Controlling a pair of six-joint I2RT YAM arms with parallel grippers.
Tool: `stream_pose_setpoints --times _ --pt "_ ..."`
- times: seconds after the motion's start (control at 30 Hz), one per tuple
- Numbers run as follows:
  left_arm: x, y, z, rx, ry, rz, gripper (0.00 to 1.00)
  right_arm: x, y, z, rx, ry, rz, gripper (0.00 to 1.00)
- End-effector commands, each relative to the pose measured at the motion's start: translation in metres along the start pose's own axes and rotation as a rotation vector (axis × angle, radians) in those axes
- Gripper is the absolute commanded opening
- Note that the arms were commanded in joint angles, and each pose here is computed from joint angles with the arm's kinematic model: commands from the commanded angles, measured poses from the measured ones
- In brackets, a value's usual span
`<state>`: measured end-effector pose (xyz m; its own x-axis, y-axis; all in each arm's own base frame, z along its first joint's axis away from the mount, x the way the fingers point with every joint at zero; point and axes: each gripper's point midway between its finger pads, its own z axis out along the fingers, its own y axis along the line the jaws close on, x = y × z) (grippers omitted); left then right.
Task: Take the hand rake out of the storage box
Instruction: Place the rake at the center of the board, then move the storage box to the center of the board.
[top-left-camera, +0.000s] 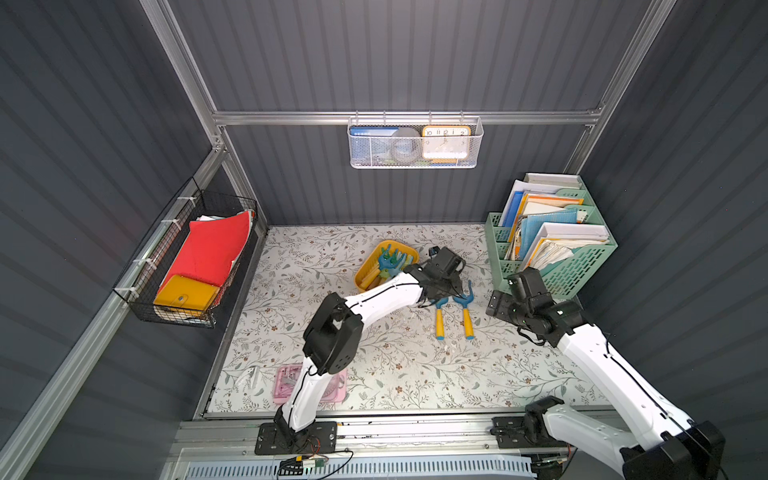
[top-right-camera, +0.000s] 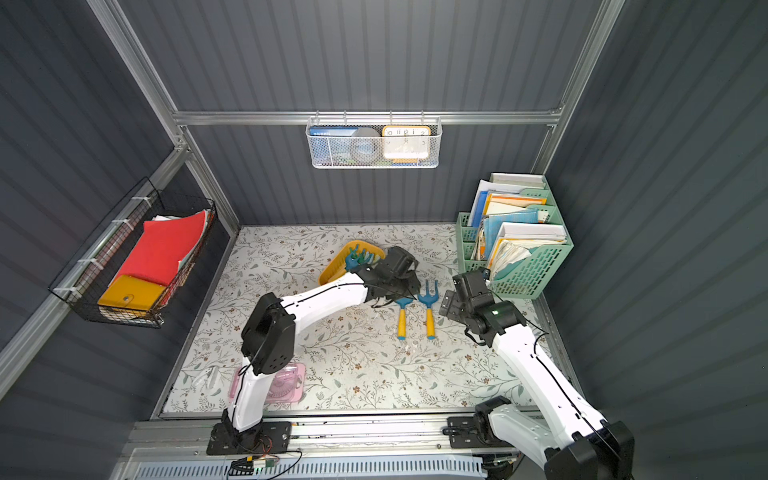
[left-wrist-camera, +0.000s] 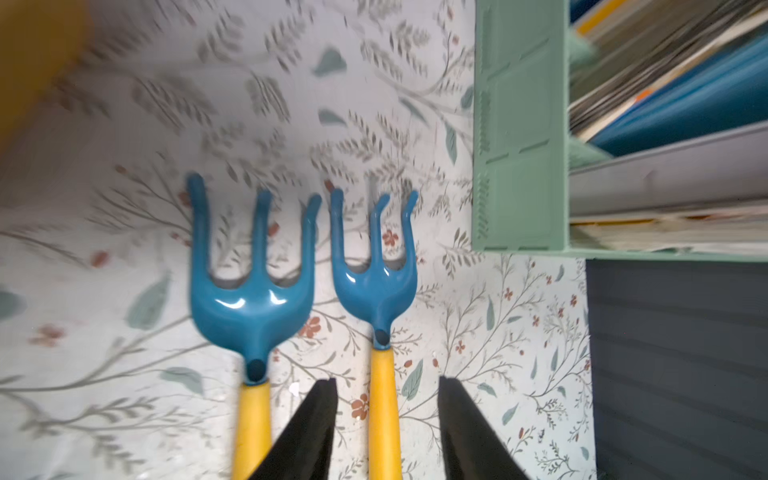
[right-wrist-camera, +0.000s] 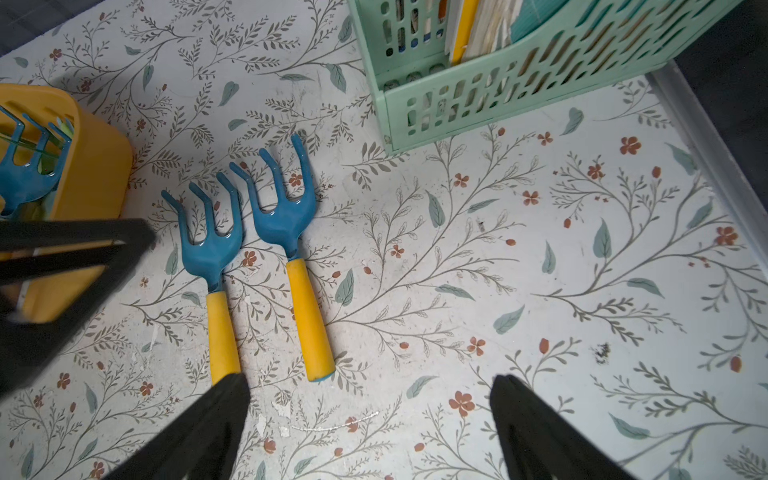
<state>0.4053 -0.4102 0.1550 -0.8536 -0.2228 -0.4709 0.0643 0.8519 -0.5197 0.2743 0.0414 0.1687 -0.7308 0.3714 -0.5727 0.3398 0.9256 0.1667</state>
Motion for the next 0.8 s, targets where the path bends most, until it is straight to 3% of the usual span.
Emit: stream_pose_setpoints --times 0.0,0.23,0.4,0.77 --pt "-0.04 0.046 -0.035 -0.156 -0.076 0.103 0.45 0.007 0.005 0.007 -0.021 0.037 -0.012 0.95" --pt "-0.077 0.138 -0.06 -0.361 -0.064 0.163 0.45 0.013 0.024 0.014 -0.054 0.105 -0.048 0.94" --pt "-0.075 0.186 -0.05 -0.457 0.028 0.228 0.47 0.018 0.041 0.017 -0.079 0.125 -0.082 0.94" --pt "-0.077 0.227 -0.024 -0.557 0.095 0.295 0.51 0.028 0.066 0.026 -0.09 0.151 -0.133 0.94"
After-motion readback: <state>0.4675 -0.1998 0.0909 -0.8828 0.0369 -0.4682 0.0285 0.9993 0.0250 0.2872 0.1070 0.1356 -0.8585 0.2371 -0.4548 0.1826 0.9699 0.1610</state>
